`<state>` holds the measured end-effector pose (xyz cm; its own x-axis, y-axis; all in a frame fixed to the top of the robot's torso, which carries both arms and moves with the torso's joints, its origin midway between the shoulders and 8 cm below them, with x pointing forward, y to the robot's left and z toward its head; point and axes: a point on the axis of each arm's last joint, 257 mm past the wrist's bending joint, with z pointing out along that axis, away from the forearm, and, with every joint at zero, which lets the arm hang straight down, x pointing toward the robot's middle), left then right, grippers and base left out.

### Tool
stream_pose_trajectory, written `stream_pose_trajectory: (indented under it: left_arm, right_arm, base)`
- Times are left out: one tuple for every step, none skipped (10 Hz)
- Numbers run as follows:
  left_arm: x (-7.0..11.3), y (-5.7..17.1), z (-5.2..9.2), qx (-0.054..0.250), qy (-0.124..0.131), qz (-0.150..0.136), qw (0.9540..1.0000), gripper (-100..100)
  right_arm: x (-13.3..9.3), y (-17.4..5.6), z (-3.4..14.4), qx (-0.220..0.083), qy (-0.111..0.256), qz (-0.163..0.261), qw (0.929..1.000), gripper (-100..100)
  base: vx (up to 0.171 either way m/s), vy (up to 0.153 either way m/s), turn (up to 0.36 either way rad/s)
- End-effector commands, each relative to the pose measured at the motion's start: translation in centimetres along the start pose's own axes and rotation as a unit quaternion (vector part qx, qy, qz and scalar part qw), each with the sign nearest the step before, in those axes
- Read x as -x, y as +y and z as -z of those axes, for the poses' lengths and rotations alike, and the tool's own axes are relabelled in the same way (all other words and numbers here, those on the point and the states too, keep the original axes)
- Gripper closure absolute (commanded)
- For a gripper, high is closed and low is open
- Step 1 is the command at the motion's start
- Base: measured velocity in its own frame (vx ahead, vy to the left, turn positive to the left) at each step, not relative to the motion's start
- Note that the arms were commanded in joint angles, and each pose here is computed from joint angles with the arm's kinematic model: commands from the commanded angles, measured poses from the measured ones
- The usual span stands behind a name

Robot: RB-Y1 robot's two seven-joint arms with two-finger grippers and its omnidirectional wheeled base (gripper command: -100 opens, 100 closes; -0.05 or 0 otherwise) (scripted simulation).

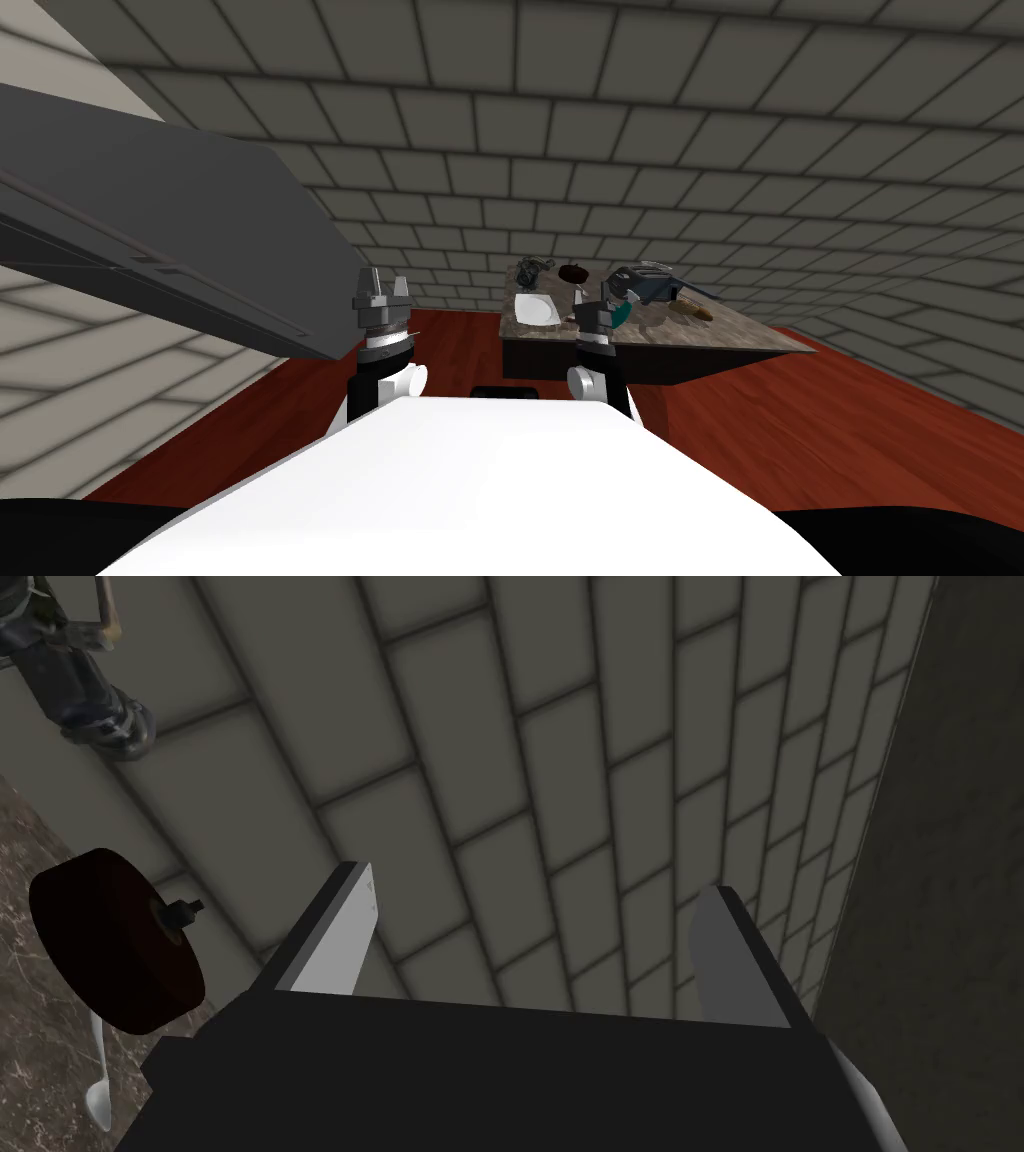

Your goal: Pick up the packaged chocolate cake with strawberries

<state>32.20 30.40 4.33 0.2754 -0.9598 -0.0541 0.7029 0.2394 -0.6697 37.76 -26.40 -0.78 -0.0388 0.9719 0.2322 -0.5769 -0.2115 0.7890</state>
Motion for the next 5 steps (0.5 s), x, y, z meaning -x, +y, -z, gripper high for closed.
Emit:
stream_pose_trajectory:
  left_arm:
    - [0.0, 0.0, 0.0, 0.0, 0.0, 0.0, 1.0, 0]
    - [0.0, 0.0, 0.0, 0.0, 0.0, 0.0, 1.0, 0]
    - [0.0, 0.0, 0.0, 0.0, 0.0, 0.0, 1.0, 0]
    - [0.0, 0.0, 0.0, 0.0, 0.0, 0.0, 1.0, 0]
    - [0.0, 0.0, 0.0, 0.0, 0.0, 0.0, 1.0, 0]
  right_arm:
    - [-0.3, -0.4, 0.3, -0.005, 0.013, 0.009, 0.9999, -100]
    - [-0.5, -0.7, 0.6, -0.01, 0.023, 0.016, 0.9996, -100]
    - [-0.8, -1.2, 0.9, -0.015, 0.034, 0.025, 0.999, -100]
    - [-1.0, -1.8, 1.4, -0.021, 0.046, 0.034, 0.9981, -100]
    - [-1.2, -2.6, 2.0, -0.029, 0.059, 0.046, 0.9968, -100]
  base:
    - [-0.015, -0.019, -0.011]
    - [-0.029, -0.043, -0.007]
    - [-0.04, -0.064, -0.005]
    - [-0.05, -0.071, -0.001]
    - [-0.051, -0.078, 0.0]
